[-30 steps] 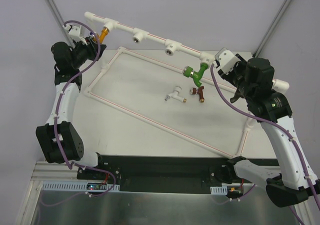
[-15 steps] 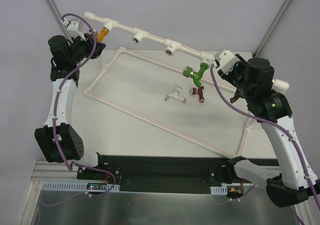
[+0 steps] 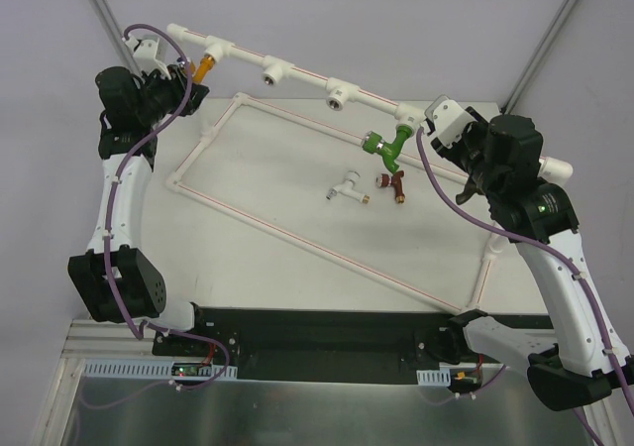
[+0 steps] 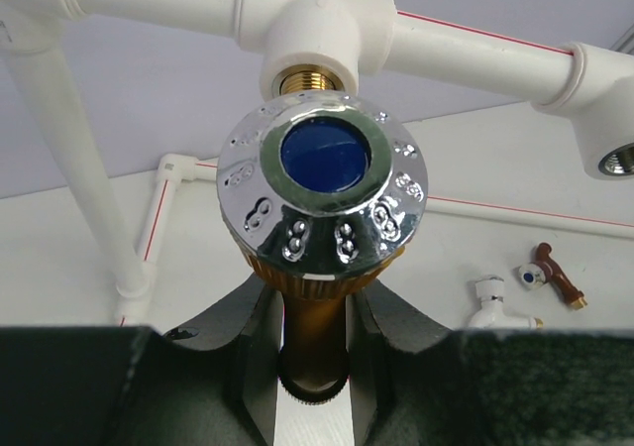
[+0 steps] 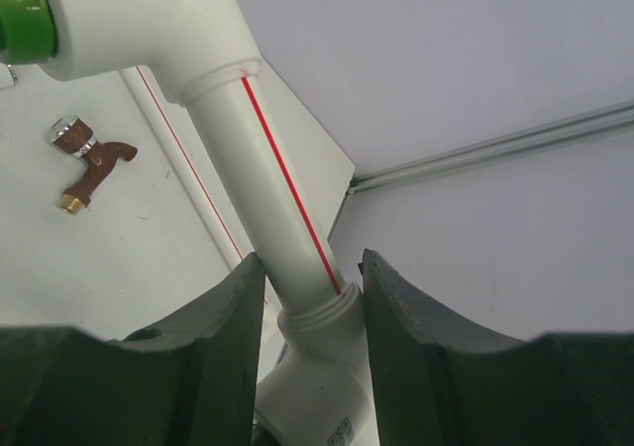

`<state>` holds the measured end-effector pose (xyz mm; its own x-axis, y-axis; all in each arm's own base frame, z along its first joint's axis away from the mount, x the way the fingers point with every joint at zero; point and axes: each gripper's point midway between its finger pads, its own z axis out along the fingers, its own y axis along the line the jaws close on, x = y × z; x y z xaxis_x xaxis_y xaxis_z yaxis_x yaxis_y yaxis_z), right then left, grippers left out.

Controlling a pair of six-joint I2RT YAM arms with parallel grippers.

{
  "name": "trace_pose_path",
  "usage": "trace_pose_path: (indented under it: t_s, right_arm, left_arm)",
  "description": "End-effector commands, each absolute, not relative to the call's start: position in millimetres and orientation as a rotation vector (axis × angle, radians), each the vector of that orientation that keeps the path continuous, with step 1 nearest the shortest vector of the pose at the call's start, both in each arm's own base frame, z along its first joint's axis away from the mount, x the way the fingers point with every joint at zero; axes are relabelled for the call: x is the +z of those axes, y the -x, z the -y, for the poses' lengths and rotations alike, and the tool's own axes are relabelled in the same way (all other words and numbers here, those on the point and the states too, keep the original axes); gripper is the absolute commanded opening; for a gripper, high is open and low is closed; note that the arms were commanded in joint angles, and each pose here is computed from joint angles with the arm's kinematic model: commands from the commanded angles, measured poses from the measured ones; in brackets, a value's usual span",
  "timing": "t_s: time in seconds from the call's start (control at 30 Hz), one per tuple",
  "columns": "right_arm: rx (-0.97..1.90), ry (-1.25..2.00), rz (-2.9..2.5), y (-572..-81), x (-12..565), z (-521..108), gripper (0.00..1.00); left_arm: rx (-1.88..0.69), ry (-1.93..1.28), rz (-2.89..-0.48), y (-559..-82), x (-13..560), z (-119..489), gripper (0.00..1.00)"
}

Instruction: Install the water faucets

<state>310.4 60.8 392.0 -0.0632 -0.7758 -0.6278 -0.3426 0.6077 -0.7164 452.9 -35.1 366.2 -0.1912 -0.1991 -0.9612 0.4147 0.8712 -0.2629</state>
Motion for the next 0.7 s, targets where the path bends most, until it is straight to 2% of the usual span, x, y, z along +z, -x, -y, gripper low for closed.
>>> trace_pose_path:
  t_s: [0.0, 0.67]
  right_arm:
    - [-0.362, 0.88, -1.58, -311, 412, -79, 0.02]
    - [-0.359, 0.884, -1.577, -310, 413, -80, 0.02]
  left_arm:
    - [-0.434, -0.253, -1.543, -455, 412, 31, 0.0]
    - [-0.139, -0.549, -1.509, -455, 396, 41, 0.0]
